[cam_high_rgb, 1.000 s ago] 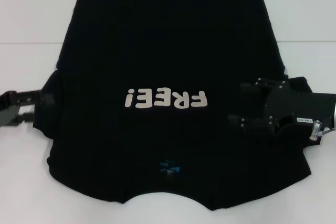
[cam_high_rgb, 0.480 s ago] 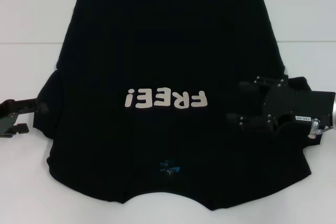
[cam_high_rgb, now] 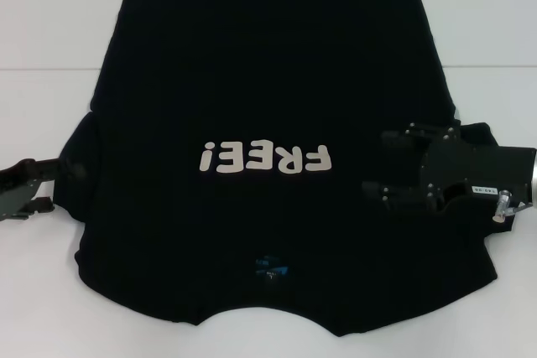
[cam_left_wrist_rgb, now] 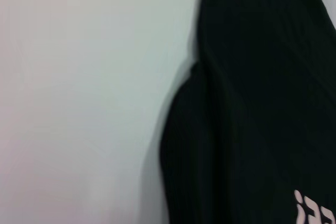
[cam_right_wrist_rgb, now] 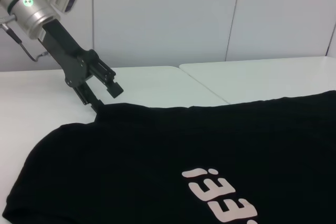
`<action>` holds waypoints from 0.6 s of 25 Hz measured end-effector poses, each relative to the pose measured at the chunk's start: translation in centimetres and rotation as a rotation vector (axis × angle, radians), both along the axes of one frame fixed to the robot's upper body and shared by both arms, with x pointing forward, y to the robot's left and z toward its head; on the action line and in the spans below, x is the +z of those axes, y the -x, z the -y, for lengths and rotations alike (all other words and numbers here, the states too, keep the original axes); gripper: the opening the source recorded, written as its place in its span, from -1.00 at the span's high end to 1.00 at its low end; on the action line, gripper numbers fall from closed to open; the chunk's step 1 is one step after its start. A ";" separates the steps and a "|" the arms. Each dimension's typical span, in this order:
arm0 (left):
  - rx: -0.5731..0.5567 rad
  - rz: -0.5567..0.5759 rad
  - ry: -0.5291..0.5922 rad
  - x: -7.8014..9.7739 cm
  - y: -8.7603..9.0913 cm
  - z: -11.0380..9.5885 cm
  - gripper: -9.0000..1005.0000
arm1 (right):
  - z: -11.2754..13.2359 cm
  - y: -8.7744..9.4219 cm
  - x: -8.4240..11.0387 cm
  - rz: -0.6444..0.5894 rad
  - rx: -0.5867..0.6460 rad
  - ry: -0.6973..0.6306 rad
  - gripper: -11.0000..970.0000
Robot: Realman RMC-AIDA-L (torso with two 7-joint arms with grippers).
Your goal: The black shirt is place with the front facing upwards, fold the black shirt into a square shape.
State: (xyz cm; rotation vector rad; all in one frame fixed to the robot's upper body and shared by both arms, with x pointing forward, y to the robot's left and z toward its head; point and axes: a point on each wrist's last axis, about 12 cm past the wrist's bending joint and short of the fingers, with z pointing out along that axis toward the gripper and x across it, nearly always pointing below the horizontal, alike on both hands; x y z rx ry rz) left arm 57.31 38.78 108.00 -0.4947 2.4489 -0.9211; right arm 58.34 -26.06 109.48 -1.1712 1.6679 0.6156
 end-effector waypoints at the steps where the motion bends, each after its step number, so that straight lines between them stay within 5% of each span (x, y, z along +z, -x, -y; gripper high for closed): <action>1: 0.003 0.000 -0.002 -0.1 0.0 0.0 -0.86 | 0.0 0.0 0.0 0.000 0.001 -0.001 -0.83; 15: -0.028 0.006 -0.020 -0.2 -0.7 1.3 -0.86 | 0.0 -0.1 0.1 0.004 0.002 -0.002 -0.83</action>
